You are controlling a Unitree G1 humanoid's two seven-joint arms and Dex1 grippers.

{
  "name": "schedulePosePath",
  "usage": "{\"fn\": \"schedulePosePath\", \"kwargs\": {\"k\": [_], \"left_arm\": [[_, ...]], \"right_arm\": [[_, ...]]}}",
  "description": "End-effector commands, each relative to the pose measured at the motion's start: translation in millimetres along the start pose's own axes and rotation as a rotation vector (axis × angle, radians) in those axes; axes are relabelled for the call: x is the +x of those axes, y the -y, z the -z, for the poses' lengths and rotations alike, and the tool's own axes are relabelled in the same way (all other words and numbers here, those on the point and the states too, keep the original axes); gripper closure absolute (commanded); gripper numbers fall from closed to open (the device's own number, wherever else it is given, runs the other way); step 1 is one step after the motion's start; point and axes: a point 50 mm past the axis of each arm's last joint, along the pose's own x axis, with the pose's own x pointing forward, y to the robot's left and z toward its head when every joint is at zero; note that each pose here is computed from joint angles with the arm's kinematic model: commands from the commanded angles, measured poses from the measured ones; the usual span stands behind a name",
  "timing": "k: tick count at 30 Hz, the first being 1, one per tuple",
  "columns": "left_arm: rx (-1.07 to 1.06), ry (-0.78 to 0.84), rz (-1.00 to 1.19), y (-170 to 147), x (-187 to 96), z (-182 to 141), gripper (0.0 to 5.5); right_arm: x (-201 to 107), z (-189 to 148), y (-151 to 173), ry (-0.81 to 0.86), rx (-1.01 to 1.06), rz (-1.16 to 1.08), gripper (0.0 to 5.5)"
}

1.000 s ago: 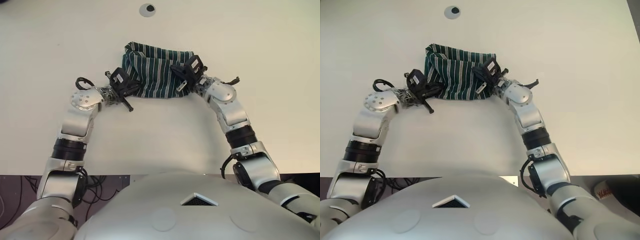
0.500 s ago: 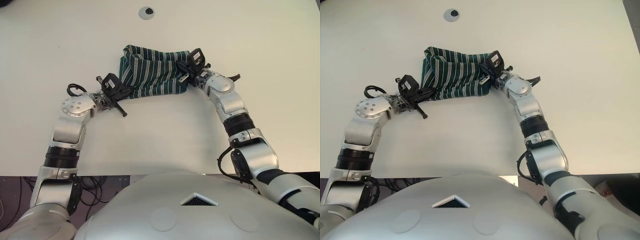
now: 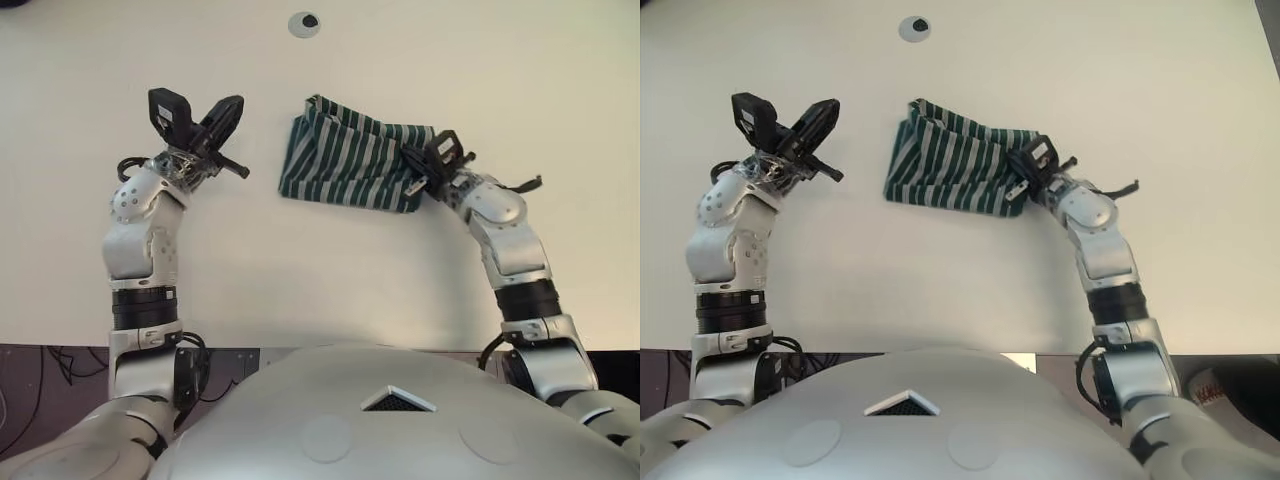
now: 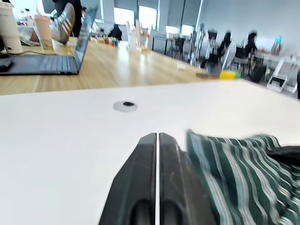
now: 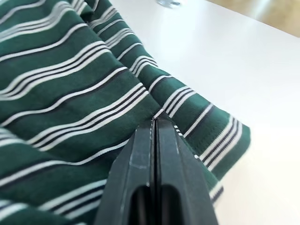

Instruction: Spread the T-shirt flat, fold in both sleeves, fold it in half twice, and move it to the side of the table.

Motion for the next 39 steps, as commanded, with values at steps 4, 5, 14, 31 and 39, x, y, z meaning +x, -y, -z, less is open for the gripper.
{"fn": "schedulePosePath", "kwargs": {"k": [4,5,14,31,39], "left_arm": [[-0.064,0.062,-0.038,10.8,6.0,9.4,5.49],[-0.06,0.061,-0.044,10.7,6.5,11.3,5.49],[0.012,0.085,-0.031,14.6,11.1,17.8,5.49],[0.018,0.135,-0.019,27.5,10.5,21.2,5.49],[0.023,0.161,-0.015,33.9,10.1,19.9,5.49]], "right_arm": [[-93.3,45.8,-12.1,-0.251,0.075,0.028,5.5],[-97.1,32.6,-4.8,-0.187,0.056,0.072,5.5],[-54.9,-62.5,-27.1,0.317,-0.217,0.046,5.5],[7.2,33.2,20.3,-0.09,0.071,0.431,5.5],[-28.4,36.4,102.0,-0.003,0.381,0.86,5.5]]}}
